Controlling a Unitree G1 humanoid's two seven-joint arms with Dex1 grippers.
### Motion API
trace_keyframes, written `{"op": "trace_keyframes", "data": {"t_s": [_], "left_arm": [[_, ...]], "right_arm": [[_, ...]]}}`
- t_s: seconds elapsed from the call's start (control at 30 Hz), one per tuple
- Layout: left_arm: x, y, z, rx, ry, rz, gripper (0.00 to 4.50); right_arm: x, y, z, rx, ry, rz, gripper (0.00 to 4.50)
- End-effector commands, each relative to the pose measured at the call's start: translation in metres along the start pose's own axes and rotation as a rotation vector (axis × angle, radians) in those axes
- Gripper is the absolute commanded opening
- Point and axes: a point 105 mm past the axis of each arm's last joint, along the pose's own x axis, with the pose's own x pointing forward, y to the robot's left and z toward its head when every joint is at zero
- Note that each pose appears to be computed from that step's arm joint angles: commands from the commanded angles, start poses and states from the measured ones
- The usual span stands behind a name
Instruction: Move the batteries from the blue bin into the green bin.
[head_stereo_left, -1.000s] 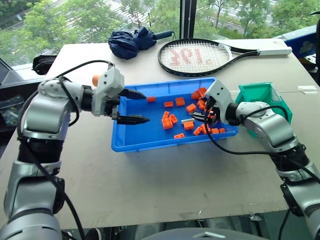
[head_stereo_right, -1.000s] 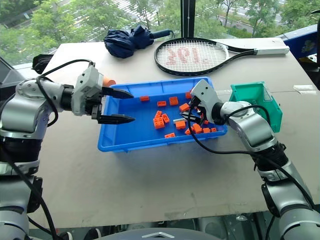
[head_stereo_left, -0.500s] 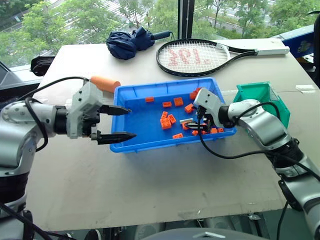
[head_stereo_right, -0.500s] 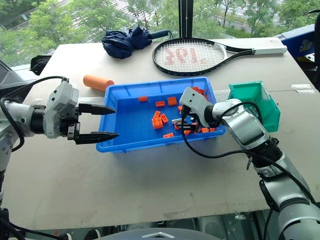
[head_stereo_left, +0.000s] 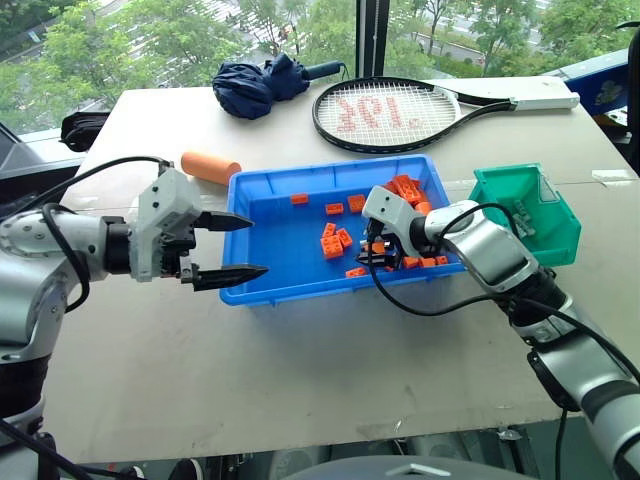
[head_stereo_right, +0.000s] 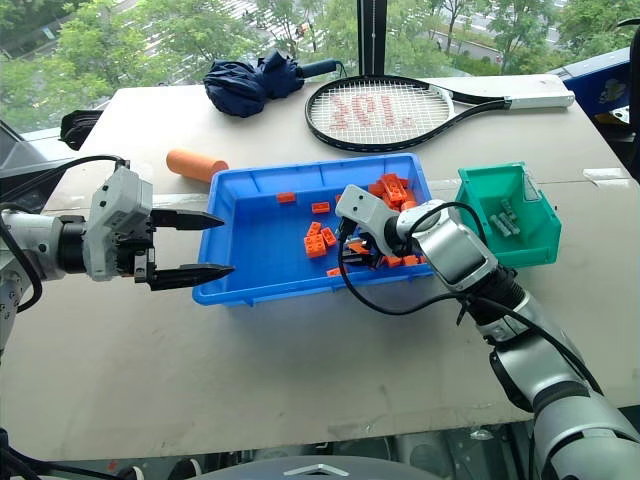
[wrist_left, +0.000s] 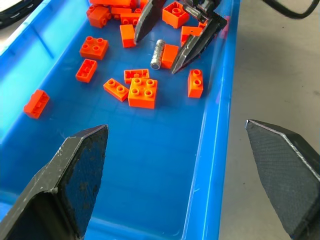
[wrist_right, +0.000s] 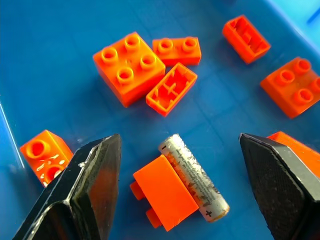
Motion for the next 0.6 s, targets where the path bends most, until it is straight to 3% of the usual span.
{"op": "trace_keyframes", "data": {"t_s": [0.03, 0.17, 0.43, 0.47, 0.6], "left_arm": [[-0.002, -0.001, 0.015, 0.059, -0.013, 0.006, 4.44], [-0.001, -0.001, 0.018, 0.064, -0.013, 0.005, 4.44], [0.003, 0.001, 0.023, 0.072, -0.016, -0.006, 4.50], [0.003, 0.001, 0.024, 0.073, -0.016, -0.007, 4.50], [0.002, 0.002, 0.025, 0.076, -0.015, -0.009, 4.50]], "right_arm": [[0.001, -0.003, 0.004, -0.005, 0.024, -0.024, 3.77], [-0.001, -0.008, -0.001, 0.019, 0.048, -0.052, 3.77], [-0.003, -0.003, 0.000, 0.044, 0.047, -0.039, 0.31], [-0.004, -0.003, 0.000, 0.045, 0.046, -0.038, 0.08], [-0.005, -0.001, -0.001, 0.050, 0.046, -0.038, 0.08]]}}
